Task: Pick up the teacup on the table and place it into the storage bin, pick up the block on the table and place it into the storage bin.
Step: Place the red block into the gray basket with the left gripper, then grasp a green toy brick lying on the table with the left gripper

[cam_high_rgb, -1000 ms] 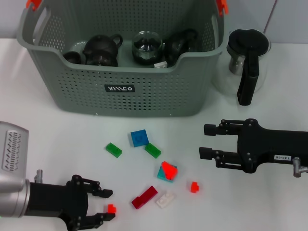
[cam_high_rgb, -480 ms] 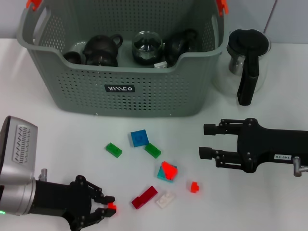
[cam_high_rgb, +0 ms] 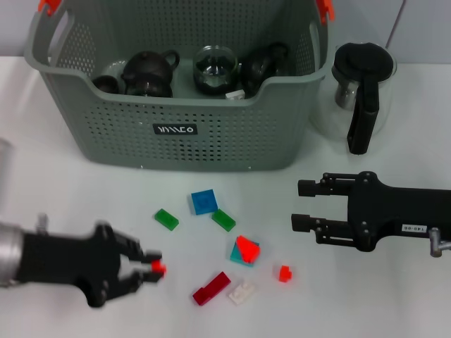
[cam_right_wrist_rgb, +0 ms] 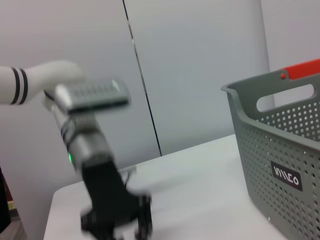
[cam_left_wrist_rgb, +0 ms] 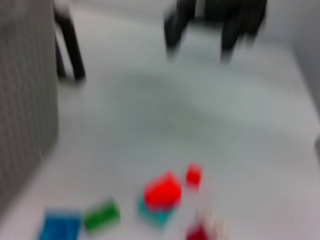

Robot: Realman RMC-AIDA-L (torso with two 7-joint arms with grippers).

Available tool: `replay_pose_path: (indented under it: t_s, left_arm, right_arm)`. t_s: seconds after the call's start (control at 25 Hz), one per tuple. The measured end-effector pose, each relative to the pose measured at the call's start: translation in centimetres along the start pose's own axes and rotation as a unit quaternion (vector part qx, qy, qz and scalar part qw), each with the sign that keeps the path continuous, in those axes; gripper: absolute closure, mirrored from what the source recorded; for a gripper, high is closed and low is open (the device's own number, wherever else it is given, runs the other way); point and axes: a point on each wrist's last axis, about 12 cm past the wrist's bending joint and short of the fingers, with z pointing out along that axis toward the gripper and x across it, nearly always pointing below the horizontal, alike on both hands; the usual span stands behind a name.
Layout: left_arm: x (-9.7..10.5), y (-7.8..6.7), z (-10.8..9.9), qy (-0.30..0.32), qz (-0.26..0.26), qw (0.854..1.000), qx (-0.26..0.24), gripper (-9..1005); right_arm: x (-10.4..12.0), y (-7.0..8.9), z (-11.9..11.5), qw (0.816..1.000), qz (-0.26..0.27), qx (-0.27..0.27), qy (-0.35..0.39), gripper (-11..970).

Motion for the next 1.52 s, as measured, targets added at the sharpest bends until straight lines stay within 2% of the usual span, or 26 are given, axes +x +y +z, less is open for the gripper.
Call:
replay_pose_path:
  t_s: [0.08,0.2,0.32,0.48,0.68,0.88,1.0,1.24,1.36,1.4,1.52]
  left_arm:
    - [-2.0,0.5,-2.1,-0.046,0.002,0.999,-0.006,769]
    - [-5.7,2.3,-4.9,-0.107,-0.017,0.993,-0.045,760]
    - [-9.4,4.2,-5.9,-0.12,-0.035,0.99,-0.064,750]
    - [-15.6,7.0,-5.4,-0.111,-0.051,0.987,-0.103,736]
    - [-20.5,10.5,-2.1,-0.051,-0.044,0.986,-0.151,720]
    - [-20.9,13.1,2.8,0.051,-0.028,0.975,-0.213,703]
    - [-20.7,13.6,5.1,0.085,-0.026,0.967,-0.238,693]
    - [-20.3,13.9,7.8,0.151,-0.031,0.954,-0.259,673]
    - [-21.0,13.3,7.7,0.13,-0.029,0.954,-0.267,663]
    - [-21.4,13.0,7.1,0.112,-0.031,0.955,-0.272,660]
    - [-22.0,11.3,3.6,0.043,-0.042,0.96,-0.275,650]
  right_arm:
    - [0.0,0.0,0.0,1.0,0.0,0.0,0.0,313]
    - [-0.1,0.0,0.1,1.0,-0.001,-0.001,0.0,313]
    - [-0.1,0.0,0.1,1.0,-0.001,-0.002,0.0,314]
    - [-0.1,0.0,0.2,1.0,0.0,-0.003,-0.001,315]
    - [-0.1,0.1,0.3,1.0,-0.002,-0.006,-0.001,314]
    - [-0.1,0.1,0.4,1.0,-0.001,-0.006,-0.002,313]
    - [-0.2,0.1,0.3,1.0,-0.002,-0.007,-0.004,313]
    - [-0.3,0.1,0.4,1.0,-0.003,-0.01,-0.007,314]
    - [-0.3,0.1,0.4,1.0,-0.002,-0.009,-0.007,315]
    - [-0.3,0.1,0.4,1.0,-0.002,-0.009,-0.007,315]
    - [-0.3,0.2,0.3,1.0,-0.003,-0.011,-0.007,314]
